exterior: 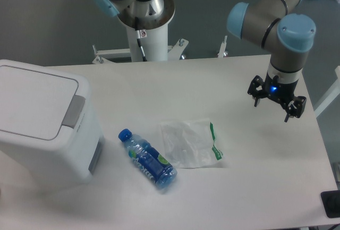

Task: Open the trash can

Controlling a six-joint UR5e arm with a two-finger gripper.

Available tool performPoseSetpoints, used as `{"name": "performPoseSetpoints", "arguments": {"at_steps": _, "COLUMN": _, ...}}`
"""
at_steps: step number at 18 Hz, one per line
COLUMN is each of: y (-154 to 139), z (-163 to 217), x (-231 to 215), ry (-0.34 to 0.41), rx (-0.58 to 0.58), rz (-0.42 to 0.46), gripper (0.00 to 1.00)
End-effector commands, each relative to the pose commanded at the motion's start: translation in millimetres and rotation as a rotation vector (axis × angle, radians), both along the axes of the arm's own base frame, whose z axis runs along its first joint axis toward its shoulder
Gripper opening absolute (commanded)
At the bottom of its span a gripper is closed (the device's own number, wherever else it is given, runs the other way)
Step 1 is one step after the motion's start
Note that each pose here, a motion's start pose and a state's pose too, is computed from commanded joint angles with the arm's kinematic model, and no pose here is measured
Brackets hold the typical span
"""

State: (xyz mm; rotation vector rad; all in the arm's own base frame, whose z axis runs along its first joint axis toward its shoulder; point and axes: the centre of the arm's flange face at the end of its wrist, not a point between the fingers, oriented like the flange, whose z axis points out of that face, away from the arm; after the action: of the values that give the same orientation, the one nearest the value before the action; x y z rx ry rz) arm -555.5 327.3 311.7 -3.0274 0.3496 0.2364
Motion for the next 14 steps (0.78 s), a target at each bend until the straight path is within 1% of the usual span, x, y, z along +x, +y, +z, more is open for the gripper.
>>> {"name": "performPoseSetpoints", "arguments": {"at_steps": 7, "y": 0.1, "z": 3.4, "x": -0.8, "ry": -0.001, "rx": -0.002, "rz": 0.000, "gripper": 1.00}}
{"name": "performPoseSetpoints", "arguments": {"at_steps": 8, "y": -0.5, "z": 2.1, "x": -0.3, "ry": -0.001, "rx": -0.006, "rz": 0.004, "gripper": 1.00}}
{"name": "performPoseSetpoints", "arguments": {"at_steps": 10, "y": -1.6, "z": 2.0, "x": -0.5, "ry": 0.001, "rx": -0.018, "rz": 0.052, "gripper": 1.00}}
{"name": "performPoseSetpoints", "arguments": {"at_steps": 11, "y": 3.9, "z": 4.7, "x": 1.3, "ry": 0.005, "rx": -0.016, "rz": 0.048, "gripper": 1.00}}
{"name": "performPoseSetpoints", "arguments": {"at_steps": 14, "y": 6.0, "z": 1.3, "x": 4.4, "ry": -0.002, "rx": -0.017, "rz": 0.049, "gripper": 1.00}}
